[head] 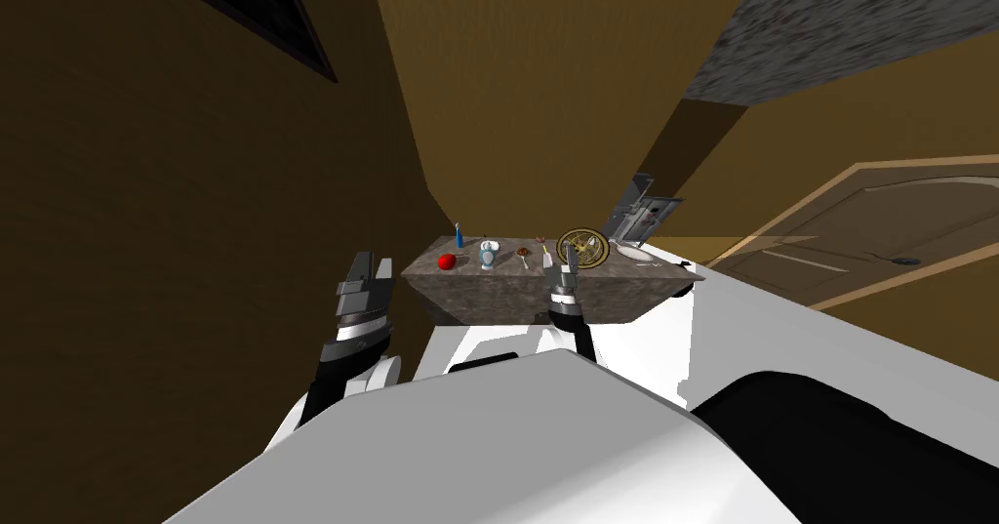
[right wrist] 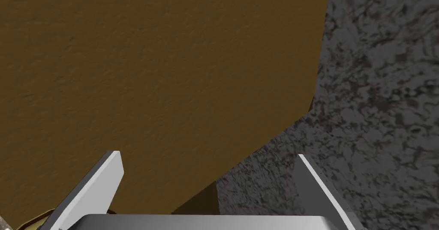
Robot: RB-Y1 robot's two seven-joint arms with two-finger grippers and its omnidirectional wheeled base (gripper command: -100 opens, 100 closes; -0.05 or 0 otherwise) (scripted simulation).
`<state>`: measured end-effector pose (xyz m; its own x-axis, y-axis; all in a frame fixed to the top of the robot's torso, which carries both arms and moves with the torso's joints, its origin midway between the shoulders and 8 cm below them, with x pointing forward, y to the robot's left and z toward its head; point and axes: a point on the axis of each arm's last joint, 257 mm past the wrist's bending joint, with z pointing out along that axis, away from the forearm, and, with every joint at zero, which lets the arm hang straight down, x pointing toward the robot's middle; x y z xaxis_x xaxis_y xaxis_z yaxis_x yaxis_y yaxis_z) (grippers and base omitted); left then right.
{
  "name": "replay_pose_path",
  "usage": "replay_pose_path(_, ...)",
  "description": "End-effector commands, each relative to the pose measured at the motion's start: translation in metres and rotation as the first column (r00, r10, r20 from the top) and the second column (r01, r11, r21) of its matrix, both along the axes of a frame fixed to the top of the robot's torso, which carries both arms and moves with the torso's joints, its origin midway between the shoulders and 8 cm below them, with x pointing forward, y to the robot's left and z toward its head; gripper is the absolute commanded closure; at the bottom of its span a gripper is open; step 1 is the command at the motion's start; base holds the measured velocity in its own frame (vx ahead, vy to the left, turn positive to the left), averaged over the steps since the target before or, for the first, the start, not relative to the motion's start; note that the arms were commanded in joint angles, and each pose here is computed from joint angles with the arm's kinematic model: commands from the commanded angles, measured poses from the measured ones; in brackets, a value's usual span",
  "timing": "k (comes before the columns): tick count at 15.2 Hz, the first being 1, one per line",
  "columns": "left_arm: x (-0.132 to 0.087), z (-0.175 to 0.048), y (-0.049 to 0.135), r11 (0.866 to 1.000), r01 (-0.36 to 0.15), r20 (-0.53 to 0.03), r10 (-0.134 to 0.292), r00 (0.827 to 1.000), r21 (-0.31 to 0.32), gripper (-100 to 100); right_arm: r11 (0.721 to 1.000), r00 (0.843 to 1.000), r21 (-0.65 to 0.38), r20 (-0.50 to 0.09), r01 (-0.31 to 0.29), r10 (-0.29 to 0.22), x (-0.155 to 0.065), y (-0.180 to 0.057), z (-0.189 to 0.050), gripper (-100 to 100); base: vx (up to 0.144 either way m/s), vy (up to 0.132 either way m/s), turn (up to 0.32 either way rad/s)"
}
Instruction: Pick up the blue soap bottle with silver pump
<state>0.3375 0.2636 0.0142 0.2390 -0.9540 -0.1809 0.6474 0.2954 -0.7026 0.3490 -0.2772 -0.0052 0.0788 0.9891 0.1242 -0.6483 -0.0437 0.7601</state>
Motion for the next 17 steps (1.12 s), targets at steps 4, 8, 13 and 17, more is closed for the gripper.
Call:
replay_pose_path(4,0.0,0.0,0.0,1.0,0.0,0.0,0.0,1.0,0.0,0,0.996,0.999,-0.078,-0.024,-0.042,0.041,0.002,0.008,-0.004,-100,0.008,0.004,0.033)
replay_pose_path(8,0.0,0.0,0.0,1.0,0.0,0.0,0.0,1.0,0.0,0,0.984,0.995,-0.155,-0.054,-0.086,0.079,0.003,0.016,-0.01,-100,0.015,0.008,0.046)
replay_pose_path(13,0.0,0.0,0.0,1.0,0.0,0.0,0.0,1.0,0.0,0,0.96,0.988,-0.242,-0.095,-0.138,0.119,0.004,0.024,-0.019,-100,0.021,0.005,0.058)
replay_pose_path(17,0.0,0.0,0.0,1.0,0.0,0.0,0.0,1.0,0.0,0,0.925,0.978,-0.328,-0.144,-0.193,0.153,0.005,0.032,-0.031,-100,0.023,0.009,0.08)
